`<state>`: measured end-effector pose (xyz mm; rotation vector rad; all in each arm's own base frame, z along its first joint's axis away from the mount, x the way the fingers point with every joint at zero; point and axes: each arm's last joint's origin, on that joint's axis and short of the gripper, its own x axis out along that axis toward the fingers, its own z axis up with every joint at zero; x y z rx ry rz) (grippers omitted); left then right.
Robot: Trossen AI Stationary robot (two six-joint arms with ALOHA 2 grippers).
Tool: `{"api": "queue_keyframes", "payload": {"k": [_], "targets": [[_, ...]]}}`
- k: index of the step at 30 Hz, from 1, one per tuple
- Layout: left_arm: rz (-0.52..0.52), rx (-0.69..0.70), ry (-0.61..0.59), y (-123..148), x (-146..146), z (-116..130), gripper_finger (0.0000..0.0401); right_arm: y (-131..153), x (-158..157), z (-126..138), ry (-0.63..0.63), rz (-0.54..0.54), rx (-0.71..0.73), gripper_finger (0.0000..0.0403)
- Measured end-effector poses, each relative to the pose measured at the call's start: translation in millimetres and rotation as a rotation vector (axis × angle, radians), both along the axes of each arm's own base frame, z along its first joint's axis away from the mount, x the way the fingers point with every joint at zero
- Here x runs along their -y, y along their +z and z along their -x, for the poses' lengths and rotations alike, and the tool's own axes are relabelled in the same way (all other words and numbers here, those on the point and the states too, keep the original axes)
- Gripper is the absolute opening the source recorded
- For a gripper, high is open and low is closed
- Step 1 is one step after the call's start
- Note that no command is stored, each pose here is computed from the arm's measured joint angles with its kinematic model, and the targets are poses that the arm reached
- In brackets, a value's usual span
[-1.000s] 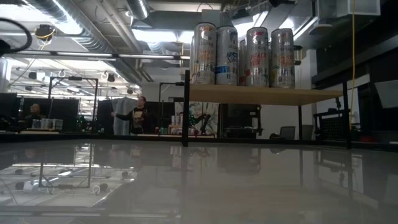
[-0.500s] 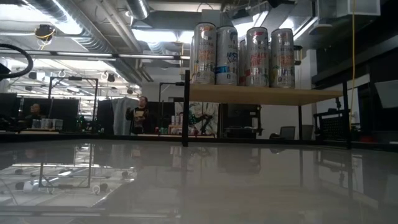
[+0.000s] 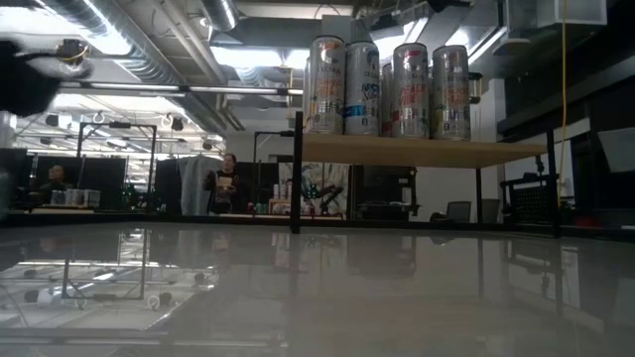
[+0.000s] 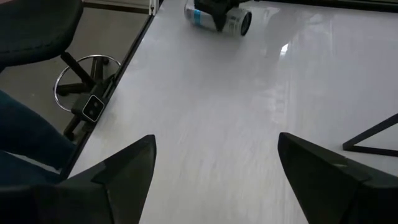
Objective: Place canned beverage on shelf
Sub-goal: Put the blue soda can on the shelf aligned with the blue soda can
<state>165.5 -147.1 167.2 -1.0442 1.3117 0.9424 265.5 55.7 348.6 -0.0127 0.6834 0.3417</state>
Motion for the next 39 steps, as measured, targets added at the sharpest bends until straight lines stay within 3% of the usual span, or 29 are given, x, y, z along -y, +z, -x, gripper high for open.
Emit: {"api": "queue_keyframes", "payload": {"k": [7,15,20,25,32,39], "targets": [[-0.06,0.435,-0.046,16,-1,-44,0.0219,0,0,0,0.0,0.001,-0.005,0.0325],[-0.333,0.847,-0.169,35,-19,-94,0.0219,-4,1,4,-0.013,-0.005,-0.073,0.0325],[-0.474,1.002,-0.353,35,-26,-126,0.0219,-7,1,7,-0.049,-0.035,-0.12,0.0325],[-0.54,1.156,-0.501,33,-34,-151,0.0219,-7,0,7,-0.026,-0.065,-0.133,0.0325],[-0.524,1.373,-0.572,37,-50,-171,0.0219,-3,-1,4,-0.006,-0.09,-0.091,0.0325],[-0.546,1.458,-0.59,45,-61,-175,0.0219,10,-3,-5,-0.012,-0.14,0.064,0.0325]]}}
